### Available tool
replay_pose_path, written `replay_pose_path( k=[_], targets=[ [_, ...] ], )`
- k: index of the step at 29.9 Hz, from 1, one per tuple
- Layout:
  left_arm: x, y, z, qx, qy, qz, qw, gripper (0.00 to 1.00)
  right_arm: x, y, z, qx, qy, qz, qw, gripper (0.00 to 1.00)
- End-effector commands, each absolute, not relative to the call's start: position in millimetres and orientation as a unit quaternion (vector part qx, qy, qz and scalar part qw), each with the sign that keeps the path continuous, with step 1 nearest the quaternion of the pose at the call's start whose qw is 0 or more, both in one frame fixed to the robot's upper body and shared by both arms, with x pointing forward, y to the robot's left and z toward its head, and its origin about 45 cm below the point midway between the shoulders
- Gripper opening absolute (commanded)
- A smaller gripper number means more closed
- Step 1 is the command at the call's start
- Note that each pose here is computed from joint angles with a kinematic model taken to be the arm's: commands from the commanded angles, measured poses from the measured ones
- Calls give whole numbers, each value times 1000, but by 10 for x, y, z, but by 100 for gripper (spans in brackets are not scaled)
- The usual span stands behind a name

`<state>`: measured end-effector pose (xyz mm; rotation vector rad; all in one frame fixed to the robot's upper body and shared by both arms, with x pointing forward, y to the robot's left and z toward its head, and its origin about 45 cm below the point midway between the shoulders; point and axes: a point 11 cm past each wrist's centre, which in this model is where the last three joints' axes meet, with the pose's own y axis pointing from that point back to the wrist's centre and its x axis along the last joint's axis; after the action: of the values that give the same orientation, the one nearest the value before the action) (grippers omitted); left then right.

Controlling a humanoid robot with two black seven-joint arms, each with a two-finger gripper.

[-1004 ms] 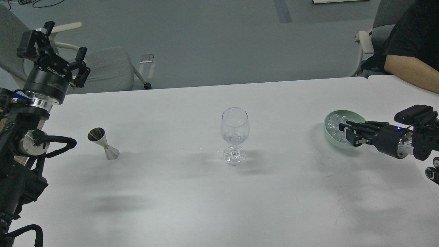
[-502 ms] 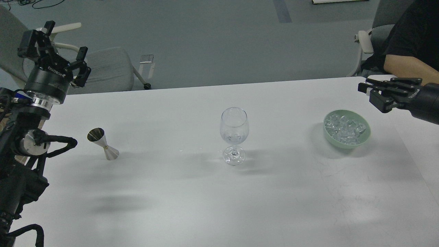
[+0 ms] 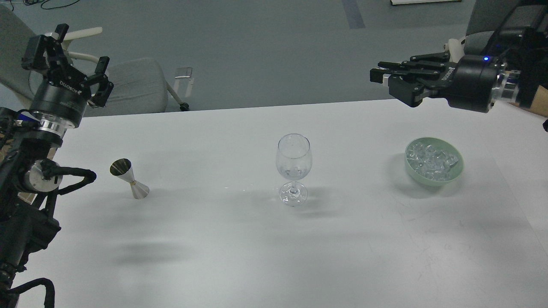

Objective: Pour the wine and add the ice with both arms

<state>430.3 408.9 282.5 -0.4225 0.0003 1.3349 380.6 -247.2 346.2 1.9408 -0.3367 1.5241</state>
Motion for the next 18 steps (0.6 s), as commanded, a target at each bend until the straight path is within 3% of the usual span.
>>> replay_pose_path(
  k=[1,8,18],
  targets=[
    [4306,4090,2833,-195,0,614,765,98,3787,-2205,3351,740,-91,588,312,7],
    [4307,4084,2830,-195,0,614,765,98,3710,-1675,3206,746,-18,600,288,7],
    [4313,4049,2810,-198,3,612,766,98,3671,-1435,3044,755,20,589,287,7]
  ],
)
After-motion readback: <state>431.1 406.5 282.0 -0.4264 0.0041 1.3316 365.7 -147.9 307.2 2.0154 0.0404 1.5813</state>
